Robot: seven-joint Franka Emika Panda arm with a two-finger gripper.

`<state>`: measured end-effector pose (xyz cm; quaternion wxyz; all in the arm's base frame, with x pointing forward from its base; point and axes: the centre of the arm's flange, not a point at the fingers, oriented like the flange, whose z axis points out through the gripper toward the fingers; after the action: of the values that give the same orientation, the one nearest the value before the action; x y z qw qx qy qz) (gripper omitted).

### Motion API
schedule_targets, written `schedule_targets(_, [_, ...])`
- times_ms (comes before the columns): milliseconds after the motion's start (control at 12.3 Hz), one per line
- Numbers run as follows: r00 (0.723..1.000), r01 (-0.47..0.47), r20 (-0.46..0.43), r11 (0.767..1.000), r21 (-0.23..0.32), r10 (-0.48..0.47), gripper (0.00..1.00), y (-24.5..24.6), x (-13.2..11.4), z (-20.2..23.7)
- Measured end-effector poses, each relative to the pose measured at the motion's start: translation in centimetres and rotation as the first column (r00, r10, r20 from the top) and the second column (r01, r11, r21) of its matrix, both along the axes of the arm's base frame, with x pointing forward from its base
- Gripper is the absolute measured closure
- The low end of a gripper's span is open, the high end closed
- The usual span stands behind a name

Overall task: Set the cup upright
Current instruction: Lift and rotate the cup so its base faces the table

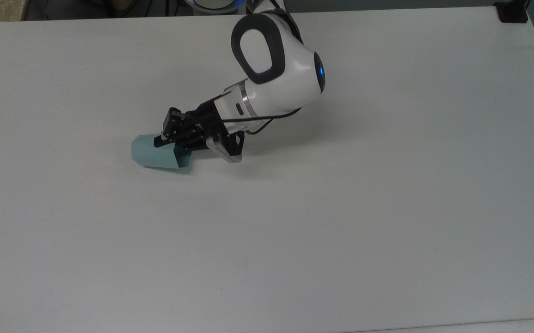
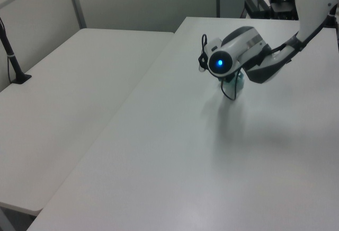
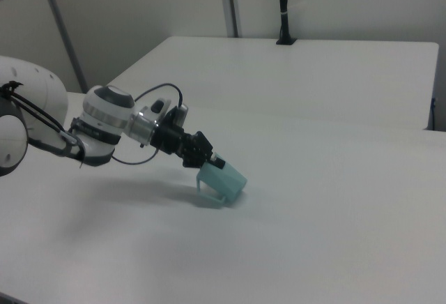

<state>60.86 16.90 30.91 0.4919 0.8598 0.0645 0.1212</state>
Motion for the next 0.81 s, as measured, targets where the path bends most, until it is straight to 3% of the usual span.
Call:
schedule_targets(81, [1.000,0.010,0.021,1.000,0.028,-0.011,0.96,0.1,0.0,1.6])
schedule_targets(324, [0.994,0.058,0.085,0.986,0.158,-0.072,0.96,-0.4,-0.5,8.7])
schedule_targets(487, [0.986,0.112,0.086,0.954,0.278,-0.141,0.96,-1.8,-0.9,12.2])
schedule_targets(649, [0.983,0.148,0.028,0.877,0.458,-0.180,0.96,-2.9,-1.4,14.7])
schedule_targets(730, [0.983,0.164,-0.009,0.841,0.516,-0.186,0.96,-3.4,-1.6,15.5])
schedule_targets(811, [0.982,0.180,-0.062,0.783,0.596,-0.178,0.96,-4.3,-2.1,16.9])
